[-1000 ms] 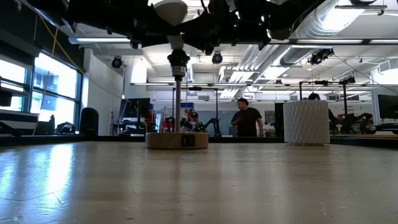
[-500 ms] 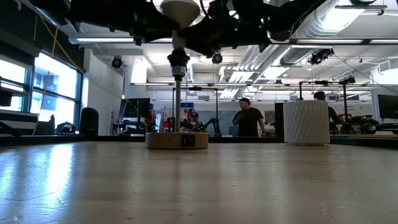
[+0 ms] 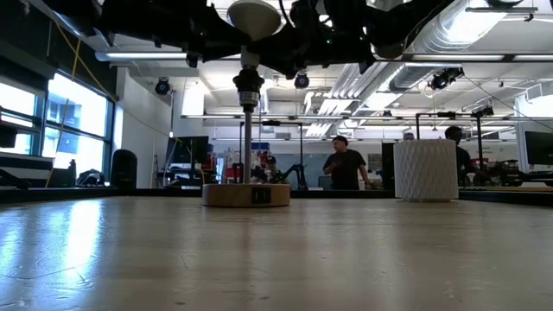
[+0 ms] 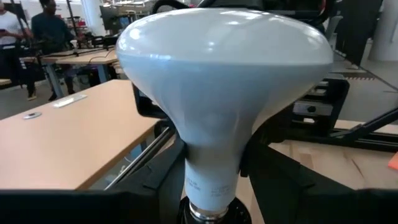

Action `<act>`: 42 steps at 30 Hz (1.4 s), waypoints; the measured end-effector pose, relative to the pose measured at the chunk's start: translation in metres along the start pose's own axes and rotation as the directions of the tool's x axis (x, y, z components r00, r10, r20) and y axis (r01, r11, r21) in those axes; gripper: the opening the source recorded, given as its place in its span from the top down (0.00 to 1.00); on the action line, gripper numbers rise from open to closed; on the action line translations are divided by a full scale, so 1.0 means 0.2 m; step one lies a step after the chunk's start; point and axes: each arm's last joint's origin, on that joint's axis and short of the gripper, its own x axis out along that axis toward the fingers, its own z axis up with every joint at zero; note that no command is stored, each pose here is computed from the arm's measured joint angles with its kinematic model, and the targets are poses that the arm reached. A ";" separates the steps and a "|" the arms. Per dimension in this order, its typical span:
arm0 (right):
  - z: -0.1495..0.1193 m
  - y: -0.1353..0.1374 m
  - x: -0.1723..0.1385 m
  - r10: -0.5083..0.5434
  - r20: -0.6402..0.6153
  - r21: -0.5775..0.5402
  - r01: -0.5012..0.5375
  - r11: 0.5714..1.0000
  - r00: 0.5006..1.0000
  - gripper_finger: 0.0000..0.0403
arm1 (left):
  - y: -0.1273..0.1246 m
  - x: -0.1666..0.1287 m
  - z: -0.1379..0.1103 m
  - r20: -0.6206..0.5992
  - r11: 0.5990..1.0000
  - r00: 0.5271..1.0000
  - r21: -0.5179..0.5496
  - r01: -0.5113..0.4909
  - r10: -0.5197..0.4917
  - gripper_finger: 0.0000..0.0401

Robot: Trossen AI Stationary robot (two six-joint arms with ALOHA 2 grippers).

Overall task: Screw lightbulb
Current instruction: Insert the lightbulb into the brown lamp

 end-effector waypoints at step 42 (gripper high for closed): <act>-0.07 -0.06 0.01 -0.039 -0.046 0.093 0.043 0.995 0.998 0.68 | -0.12 -0.24 0.17 0.106 0.980 0.979 0.079 -0.182 0.173 0.71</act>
